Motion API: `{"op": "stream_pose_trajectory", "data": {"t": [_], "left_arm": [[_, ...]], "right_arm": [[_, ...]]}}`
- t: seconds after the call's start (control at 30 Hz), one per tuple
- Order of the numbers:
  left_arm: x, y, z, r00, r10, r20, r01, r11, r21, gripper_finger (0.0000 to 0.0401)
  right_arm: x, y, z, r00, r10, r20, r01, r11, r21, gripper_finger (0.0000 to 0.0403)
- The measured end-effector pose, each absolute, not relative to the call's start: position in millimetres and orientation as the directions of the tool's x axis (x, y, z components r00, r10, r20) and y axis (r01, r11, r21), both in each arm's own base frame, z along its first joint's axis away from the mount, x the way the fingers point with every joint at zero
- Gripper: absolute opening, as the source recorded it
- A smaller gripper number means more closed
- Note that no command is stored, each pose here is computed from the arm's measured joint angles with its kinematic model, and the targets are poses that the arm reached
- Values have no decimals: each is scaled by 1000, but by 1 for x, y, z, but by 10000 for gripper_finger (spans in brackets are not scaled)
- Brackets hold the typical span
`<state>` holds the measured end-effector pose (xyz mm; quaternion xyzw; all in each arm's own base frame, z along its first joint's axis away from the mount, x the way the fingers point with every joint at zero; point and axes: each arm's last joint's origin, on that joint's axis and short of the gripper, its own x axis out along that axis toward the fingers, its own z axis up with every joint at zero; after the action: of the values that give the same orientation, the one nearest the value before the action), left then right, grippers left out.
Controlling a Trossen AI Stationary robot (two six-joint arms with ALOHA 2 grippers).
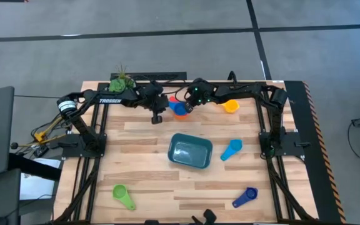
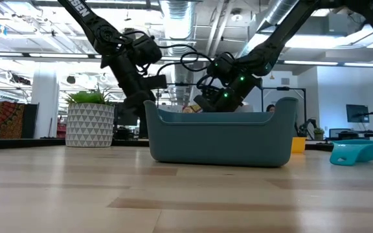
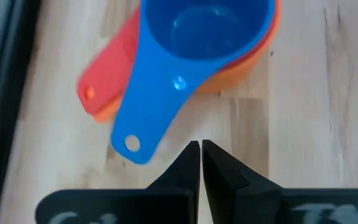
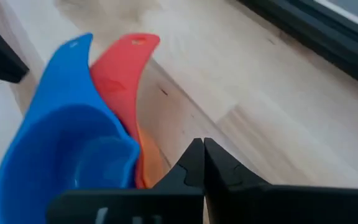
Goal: Nest measuring cups in basket
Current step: Stack the blue measuring cup on top of the red measuring cup
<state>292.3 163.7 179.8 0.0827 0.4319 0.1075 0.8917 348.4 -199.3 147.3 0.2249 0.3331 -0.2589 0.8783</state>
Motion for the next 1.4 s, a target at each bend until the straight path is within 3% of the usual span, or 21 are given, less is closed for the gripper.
{"op": "stream_pose_trajectory", "data": {"t": [0.5,0.7,0.97,1.13,1.4], "left_arm": [[299,170,189,674,332,-660,-169,939,300,6],[292,169,192,574,425,-700,-218,903,370,6],[288,169,176,577,225,-785,-94,973,210,1],[299,177,159,568,311,-762,-142,949,282,1],[304,180,164,596,347,-724,-149,934,325,1]], "right_arm": [[355,-190,150,734,-138,-665,408,872,270,8],[354,-191,150,733,-143,-665,417,867,273,9],[356,-193,152,749,-154,-644,428,855,294,7],[356,-192,153,754,-156,-638,431,850,301,7],[356,-189,151,739,-140,-659,409,871,273,8]]}}
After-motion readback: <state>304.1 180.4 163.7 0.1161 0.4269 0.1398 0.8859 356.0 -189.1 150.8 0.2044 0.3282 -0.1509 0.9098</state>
